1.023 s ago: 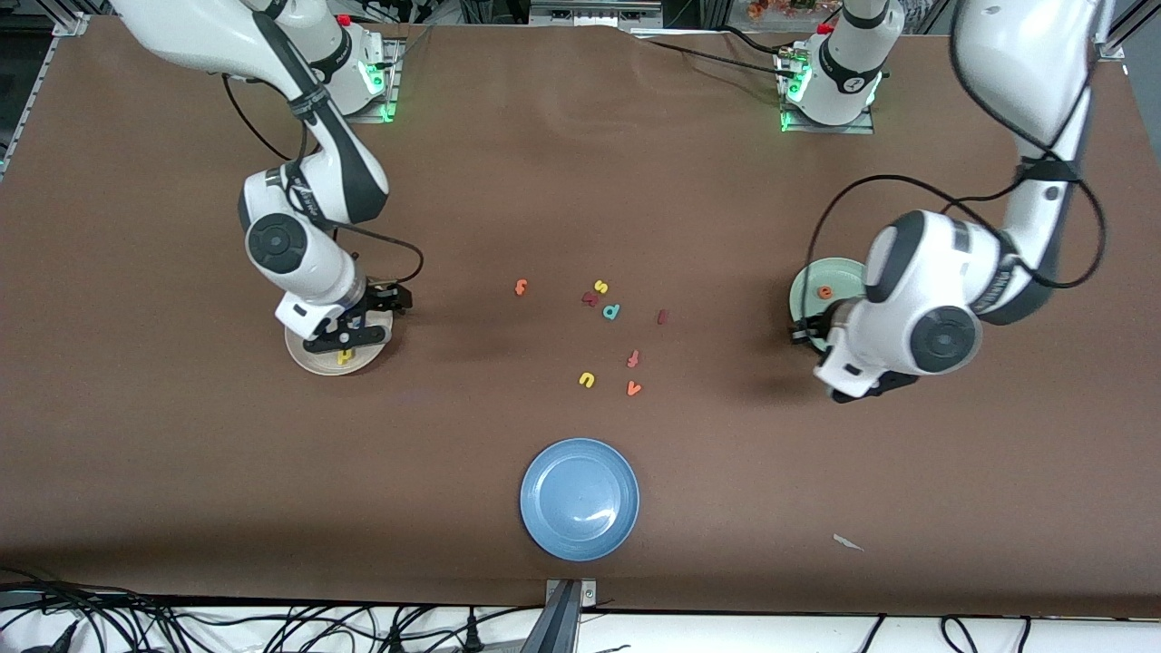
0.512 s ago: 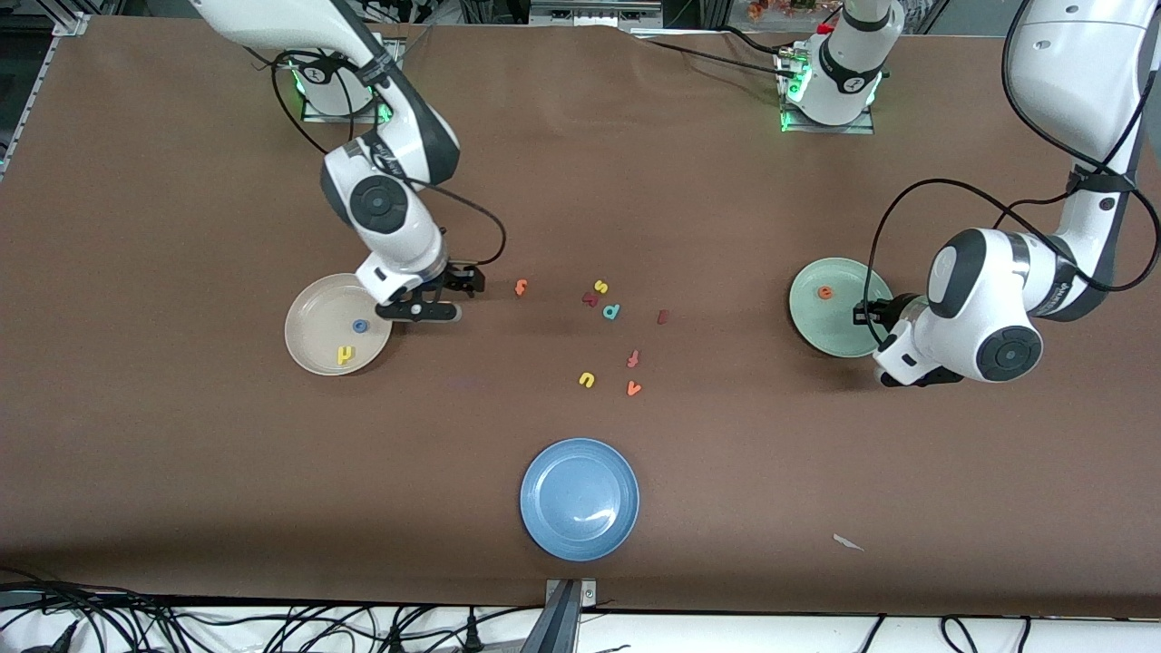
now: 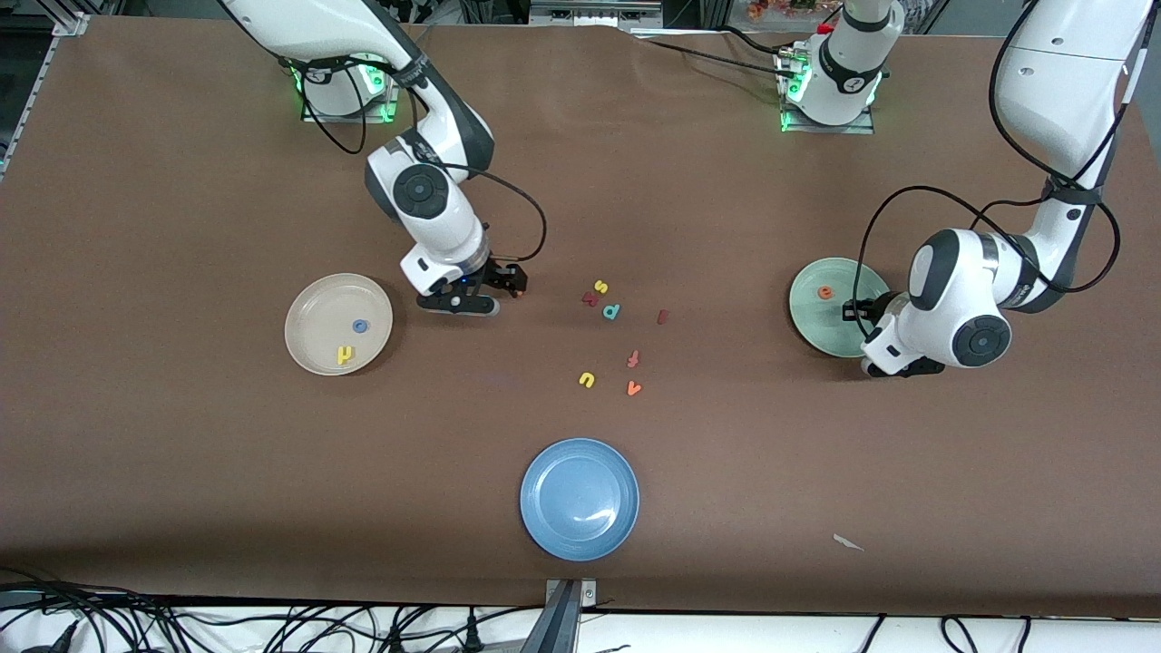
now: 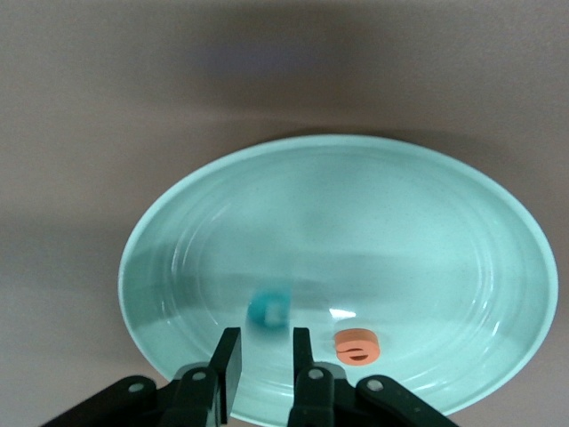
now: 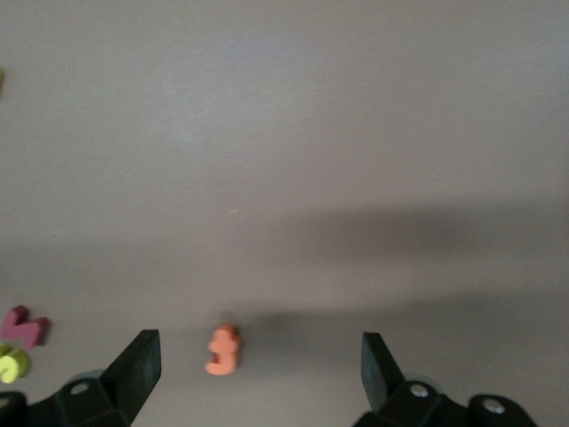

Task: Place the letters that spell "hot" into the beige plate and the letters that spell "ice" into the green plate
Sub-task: 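Grasp the orange 3 with the right gripper while the left gripper returns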

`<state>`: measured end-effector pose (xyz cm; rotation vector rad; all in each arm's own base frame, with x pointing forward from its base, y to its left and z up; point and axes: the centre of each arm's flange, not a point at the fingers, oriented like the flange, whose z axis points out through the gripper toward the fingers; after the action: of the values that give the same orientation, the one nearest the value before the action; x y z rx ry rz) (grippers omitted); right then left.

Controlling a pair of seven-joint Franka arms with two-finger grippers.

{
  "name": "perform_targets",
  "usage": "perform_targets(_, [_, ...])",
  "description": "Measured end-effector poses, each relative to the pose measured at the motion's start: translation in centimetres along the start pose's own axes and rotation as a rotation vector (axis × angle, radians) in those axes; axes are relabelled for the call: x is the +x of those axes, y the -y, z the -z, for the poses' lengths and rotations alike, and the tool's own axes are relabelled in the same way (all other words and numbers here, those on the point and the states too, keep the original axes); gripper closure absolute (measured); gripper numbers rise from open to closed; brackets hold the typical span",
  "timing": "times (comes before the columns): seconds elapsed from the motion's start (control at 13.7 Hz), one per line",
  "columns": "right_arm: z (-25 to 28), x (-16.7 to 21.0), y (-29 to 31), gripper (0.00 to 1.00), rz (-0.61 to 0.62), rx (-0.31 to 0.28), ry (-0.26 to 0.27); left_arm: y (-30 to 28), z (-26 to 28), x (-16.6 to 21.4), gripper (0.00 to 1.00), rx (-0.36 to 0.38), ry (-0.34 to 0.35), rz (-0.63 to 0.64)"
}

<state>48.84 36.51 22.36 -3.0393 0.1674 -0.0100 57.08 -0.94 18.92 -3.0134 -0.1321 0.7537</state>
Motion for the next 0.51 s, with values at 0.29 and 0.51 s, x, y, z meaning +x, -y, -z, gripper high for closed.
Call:
perform_targets(0.29, [-2.4,-2.7,3.2,0.0,-0.004,0.017,0.008,-0.5,1.9,0.0,0.39,-0.004,-0.037,-0.01])
perform_targets(0.51, [-3.2,-3.0,3.2,0.01,-0.009,0.013,0.015,-3.8,5.5,-0.8,0.08,-0.008,-0.096,-0.052])
